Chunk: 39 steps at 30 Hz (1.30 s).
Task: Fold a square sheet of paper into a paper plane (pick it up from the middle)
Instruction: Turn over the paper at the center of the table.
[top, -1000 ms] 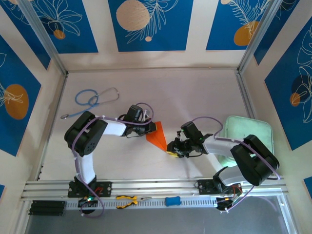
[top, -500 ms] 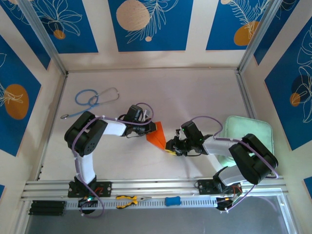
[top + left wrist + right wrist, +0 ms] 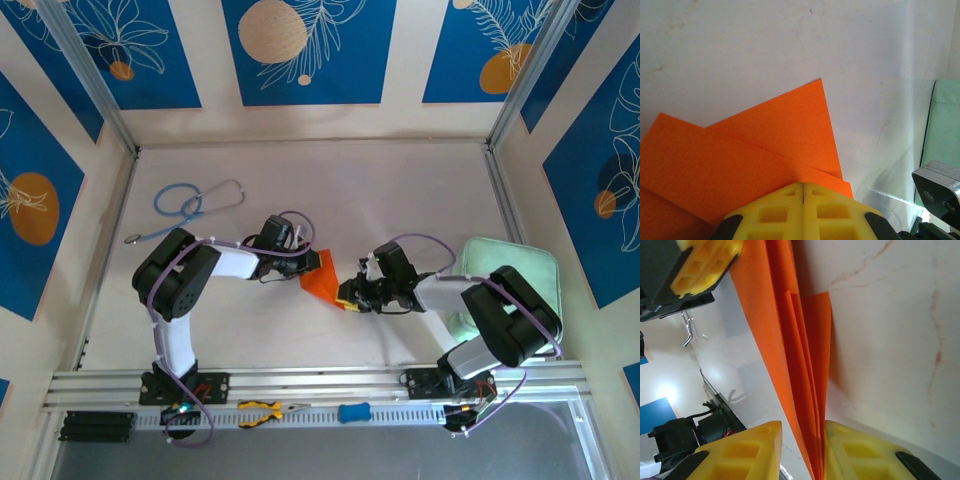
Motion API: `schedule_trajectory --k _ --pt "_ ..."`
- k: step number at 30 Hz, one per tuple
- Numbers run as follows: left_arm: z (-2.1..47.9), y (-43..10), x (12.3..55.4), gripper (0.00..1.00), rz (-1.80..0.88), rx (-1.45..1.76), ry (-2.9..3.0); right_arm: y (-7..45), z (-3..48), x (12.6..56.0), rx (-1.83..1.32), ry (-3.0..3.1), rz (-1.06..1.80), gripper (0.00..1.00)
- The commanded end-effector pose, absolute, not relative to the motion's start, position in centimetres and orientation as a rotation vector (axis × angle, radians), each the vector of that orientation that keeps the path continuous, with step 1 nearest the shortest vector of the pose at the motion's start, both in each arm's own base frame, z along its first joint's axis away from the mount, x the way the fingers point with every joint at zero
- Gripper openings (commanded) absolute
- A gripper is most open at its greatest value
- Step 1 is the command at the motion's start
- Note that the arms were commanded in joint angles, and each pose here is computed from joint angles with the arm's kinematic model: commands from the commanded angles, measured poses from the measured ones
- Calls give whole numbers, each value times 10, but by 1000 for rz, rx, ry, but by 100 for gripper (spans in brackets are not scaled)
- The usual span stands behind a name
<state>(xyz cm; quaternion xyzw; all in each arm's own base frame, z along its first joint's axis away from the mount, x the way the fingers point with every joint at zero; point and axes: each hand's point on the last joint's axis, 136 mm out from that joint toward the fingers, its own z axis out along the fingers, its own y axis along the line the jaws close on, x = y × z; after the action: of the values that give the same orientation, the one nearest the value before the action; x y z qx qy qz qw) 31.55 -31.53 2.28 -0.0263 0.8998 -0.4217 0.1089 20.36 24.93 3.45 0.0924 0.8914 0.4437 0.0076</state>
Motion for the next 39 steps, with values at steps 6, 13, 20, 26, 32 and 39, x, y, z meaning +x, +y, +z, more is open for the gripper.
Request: schedule_trajectory --k 6,13,20,26,32,39 --pt "-7 -297 299 3 -1163 -194 2760 255 42 211 214 2742 1458 27" --pt "2 -300 303 5 -1190 -191 2735 256 37 210 210 2749 1473 18" --pt "18 -306 313 8 -1193 -163 2703 254 34 207 192 2757 1465 10" --pt "42 -308 319 16 -1196 -119 2651 251 35 206 178 2764 1436 8" --pt "62 -300 318 25 -1145 -82 2619 245 34 206 190 2774 1372 7" --pt "83 -299 313 28 -1188 -64 2562 233 37 201 311 2815 1239 6"
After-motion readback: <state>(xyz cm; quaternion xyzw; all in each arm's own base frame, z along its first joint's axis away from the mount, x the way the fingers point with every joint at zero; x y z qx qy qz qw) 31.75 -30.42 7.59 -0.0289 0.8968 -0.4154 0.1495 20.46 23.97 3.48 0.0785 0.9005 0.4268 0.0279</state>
